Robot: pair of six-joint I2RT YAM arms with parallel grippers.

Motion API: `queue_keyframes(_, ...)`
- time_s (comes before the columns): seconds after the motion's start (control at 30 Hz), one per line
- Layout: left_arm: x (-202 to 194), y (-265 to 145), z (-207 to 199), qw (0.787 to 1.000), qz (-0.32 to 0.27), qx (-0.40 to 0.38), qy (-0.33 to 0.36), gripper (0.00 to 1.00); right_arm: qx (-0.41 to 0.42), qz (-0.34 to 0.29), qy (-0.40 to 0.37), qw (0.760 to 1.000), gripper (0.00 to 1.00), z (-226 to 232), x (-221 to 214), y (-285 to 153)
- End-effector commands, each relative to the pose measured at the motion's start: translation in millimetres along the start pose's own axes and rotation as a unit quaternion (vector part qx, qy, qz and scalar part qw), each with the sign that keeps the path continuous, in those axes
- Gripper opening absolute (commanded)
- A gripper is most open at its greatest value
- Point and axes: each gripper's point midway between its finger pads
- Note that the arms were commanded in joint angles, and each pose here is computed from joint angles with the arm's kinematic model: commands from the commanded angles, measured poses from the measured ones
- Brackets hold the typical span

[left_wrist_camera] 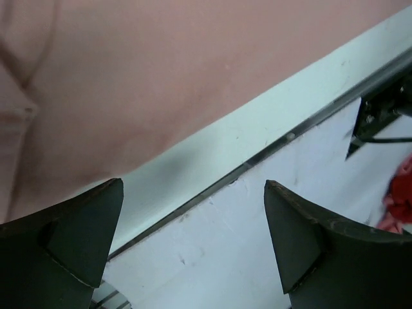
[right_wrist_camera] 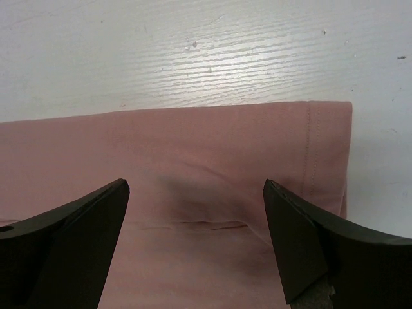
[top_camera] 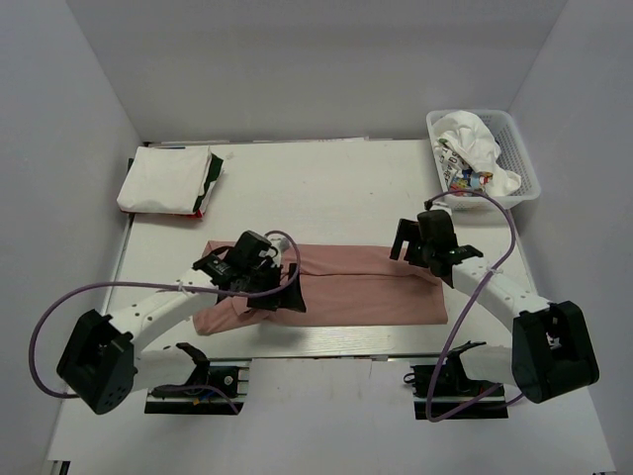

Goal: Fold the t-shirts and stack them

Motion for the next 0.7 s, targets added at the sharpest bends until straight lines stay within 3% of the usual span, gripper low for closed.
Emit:
queue_keyframes(0.0,38,-27,-11,0.996,-0.084,0.032,0.019,1.00,0.023,-0.028,-0.018,0.999,0.90,10,20,-5)
queue_keyframes(0.07,53,-38,-2,0.988,-0.132,0.075,-0.024,1.00,0.033,-0.022,-0.032,0.999,0.90,14,19,-3)
queue_keyframes(0.1,63,-49,25,0.973,-0.171,0.144,-0.063,1.00,0.035,-0.030,-0.037,0.998,0.90,15,25,-3)
queue_keyframes(0.17,70,-58,48,0.947,-0.208,0.203,-0.138,1.00,0.025,-0.024,-0.040,0.999,0.90,12,23,4)
queue_keyframes(0.27,78,-64,79,0.906,-0.231,0.296,-0.198,1.00,0.013,-0.009,-0.030,0.999,0.90,11,23,10)
queue_keyframes(0.37,96,-56,96,0.884,-0.244,0.321,-0.236,1.00,0.002,0.030,-0.016,0.999,0.90,9,5,22)
queue_keyframes(0.43,116,-43,94,0.889,-0.261,0.290,-0.240,1.00,-0.001,0.040,0.001,0.999,0.90,10,0,25)
queue_keyframes(0.6,111,0,122,0.897,-0.202,0.295,-0.261,1.00,-0.045,0.075,0.041,0.995,0.90,-6,-25,29)
queue_keyframes(0.67,125,21,124,0.906,-0.206,0.268,-0.255,1.00,-0.057,0.093,0.054,0.992,0.90,-10,-37,28)
Point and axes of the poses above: each gripper's point midway between its finger pads, its own y axis out along the fingers, its own z axis along the line the jaws close on, x = y × z, and after that the axes turned 3 degrees about -y, right-handed
